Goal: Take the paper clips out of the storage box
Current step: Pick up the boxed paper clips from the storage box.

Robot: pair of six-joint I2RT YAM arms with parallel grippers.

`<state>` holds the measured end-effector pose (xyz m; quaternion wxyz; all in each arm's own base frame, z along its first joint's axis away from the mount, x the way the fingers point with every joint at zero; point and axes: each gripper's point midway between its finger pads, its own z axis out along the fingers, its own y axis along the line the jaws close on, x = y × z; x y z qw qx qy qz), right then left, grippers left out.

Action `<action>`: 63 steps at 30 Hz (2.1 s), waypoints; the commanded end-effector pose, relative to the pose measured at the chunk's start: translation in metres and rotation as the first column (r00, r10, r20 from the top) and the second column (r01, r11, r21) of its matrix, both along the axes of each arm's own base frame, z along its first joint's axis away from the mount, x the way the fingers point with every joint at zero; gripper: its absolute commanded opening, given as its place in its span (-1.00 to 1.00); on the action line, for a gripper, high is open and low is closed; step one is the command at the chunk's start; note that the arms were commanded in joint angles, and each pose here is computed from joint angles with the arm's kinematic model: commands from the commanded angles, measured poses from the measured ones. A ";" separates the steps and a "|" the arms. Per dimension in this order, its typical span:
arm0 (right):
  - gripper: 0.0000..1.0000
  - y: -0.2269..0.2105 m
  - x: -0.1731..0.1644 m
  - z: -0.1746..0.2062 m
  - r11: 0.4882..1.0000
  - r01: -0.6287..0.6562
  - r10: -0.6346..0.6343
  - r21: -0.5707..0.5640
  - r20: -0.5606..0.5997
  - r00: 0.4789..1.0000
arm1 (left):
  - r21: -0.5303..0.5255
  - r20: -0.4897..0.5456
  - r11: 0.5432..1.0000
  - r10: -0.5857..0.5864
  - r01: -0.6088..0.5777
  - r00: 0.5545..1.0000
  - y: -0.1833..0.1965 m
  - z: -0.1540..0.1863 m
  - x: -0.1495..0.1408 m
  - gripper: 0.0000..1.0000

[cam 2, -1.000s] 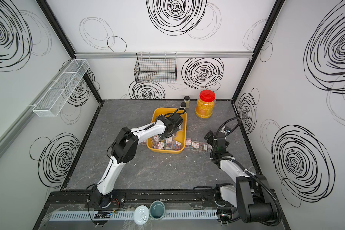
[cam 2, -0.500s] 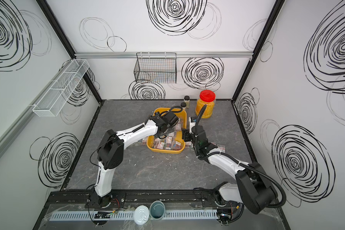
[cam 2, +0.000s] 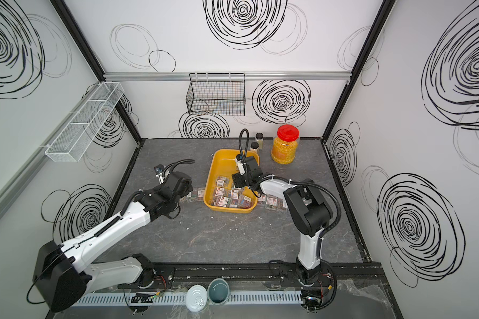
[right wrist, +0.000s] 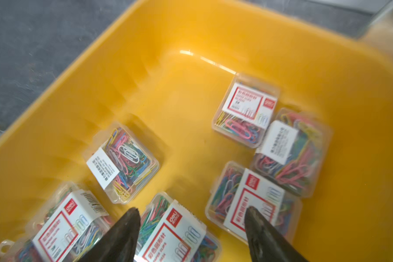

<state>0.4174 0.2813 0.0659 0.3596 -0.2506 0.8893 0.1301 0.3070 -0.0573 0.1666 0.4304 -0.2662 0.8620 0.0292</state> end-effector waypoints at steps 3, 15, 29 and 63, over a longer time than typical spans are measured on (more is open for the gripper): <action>0.58 -0.003 -0.012 -0.030 0.992 -0.025 0.014 -0.122 -0.092 0.996 | 0.128 0.002 0.991 -0.036 0.036 0.999 0.039 -0.013 -0.008 0.91; 0.71 0.004 -0.037 -0.042 0.980 -0.049 0.024 -0.190 -0.132 0.991 | 0.167 -0.020 0.986 -0.007 0.010 1.000 0.057 -0.043 -0.023 0.91; 0.42 -0.006 -0.046 -0.048 0.941 -0.002 -0.050 -0.340 -0.146 0.988 | 0.142 0.022 0.990 -0.007 0.004 1.000 0.058 -0.039 -0.028 0.91; 0.68 -0.037 -0.029 -0.053 0.971 0.148 -0.196 -0.189 -0.266 0.944 | 0.118 0.051 0.993 -0.005 -0.001 0.999 0.061 -0.037 -0.030 0.93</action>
